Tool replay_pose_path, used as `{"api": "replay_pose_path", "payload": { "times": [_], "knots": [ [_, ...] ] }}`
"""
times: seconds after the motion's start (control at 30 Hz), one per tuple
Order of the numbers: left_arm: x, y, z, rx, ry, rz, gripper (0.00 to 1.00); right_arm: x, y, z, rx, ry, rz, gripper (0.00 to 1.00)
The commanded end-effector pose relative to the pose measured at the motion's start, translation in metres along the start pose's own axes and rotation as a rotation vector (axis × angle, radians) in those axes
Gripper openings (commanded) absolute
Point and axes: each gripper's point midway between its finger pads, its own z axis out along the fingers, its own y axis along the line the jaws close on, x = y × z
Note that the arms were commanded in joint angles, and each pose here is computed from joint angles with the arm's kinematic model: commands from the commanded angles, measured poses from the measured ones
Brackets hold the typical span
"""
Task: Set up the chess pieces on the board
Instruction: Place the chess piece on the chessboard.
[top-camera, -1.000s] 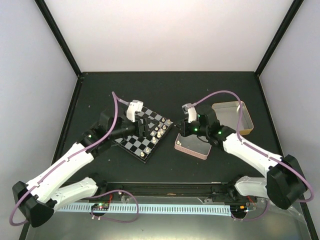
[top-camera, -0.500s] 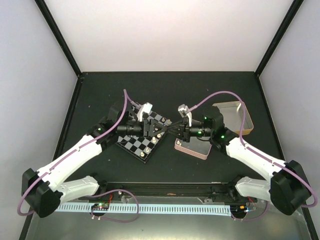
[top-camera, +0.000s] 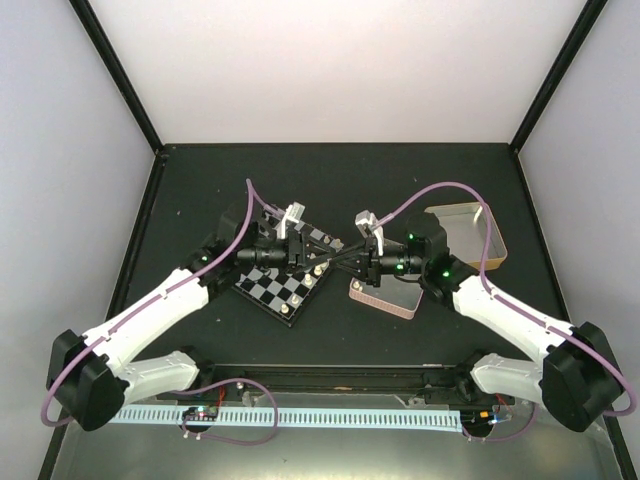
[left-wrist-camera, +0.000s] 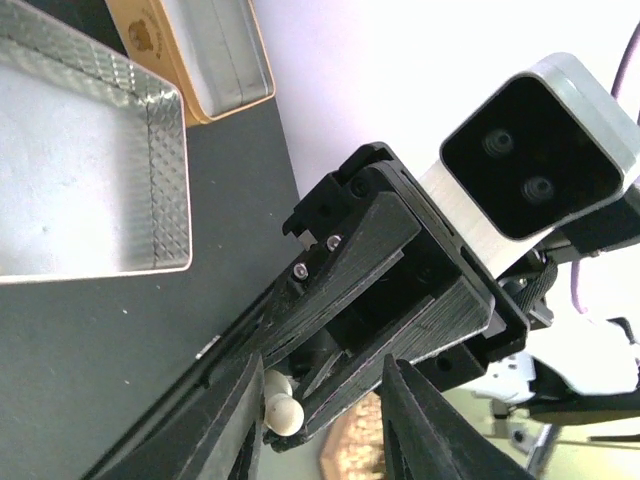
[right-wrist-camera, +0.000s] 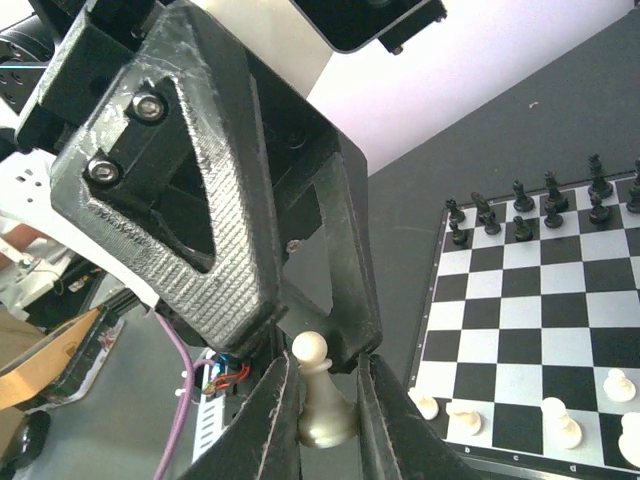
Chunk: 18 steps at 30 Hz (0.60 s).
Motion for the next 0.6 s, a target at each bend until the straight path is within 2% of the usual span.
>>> {"api": "replay_pose_path", "payload": {
  "times": [0.0,0.57],
  "knots": [
    [-0.003,-0.017,0.001,0.097,0.019,-0.087,0.32,-0.01,0.002,0.001,0.039,-0.013,-0.075,0.06],
    [0.002,0.007,0.014,0.012,0.069,-0.159,0.24,-0.017,-0.007,0.003,0.11,-0.018,-0.107,0.06]
  ]
}}
